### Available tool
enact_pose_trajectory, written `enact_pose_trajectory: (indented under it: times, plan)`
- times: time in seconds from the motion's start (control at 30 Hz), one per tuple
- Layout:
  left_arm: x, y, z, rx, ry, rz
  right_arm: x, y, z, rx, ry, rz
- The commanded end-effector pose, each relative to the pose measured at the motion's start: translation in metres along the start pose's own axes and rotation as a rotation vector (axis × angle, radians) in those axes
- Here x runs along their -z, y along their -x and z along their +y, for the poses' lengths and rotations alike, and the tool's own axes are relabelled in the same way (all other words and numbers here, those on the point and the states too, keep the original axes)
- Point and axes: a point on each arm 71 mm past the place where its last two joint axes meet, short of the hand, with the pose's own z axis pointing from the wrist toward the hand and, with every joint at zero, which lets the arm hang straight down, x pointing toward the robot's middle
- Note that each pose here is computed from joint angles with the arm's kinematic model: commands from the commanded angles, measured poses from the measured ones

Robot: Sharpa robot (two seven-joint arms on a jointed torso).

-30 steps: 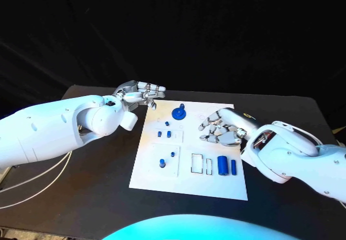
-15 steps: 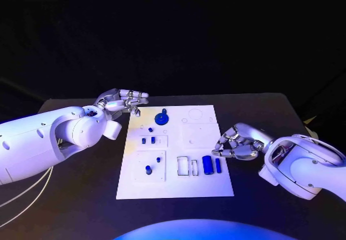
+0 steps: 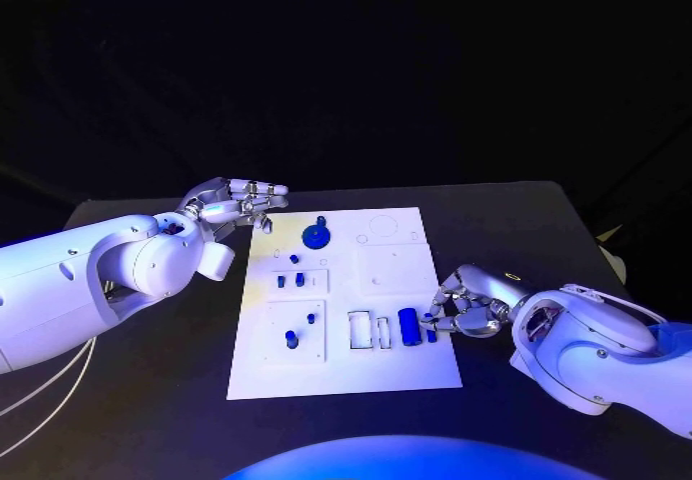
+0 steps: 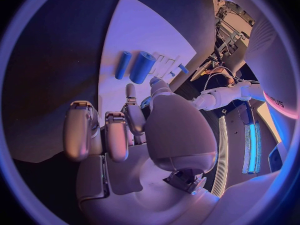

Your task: Assemble the parts on the task board

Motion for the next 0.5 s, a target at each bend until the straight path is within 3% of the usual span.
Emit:
enact_pose_trajectory:
  times: [0.03, 0.5]
  plan:
    - [0.0003, -0.0025, -0.0007, 0.004, -0.006, 0.019, -0.002, -0.003, 0.000, 0.065, -0.023, -0.022]
    - [0.0016, -0.0008, -0.0007, 0.005, -0.006, 0.018, -0.015, -0.023, 0.011, 0.052, -0.003, 0.003]
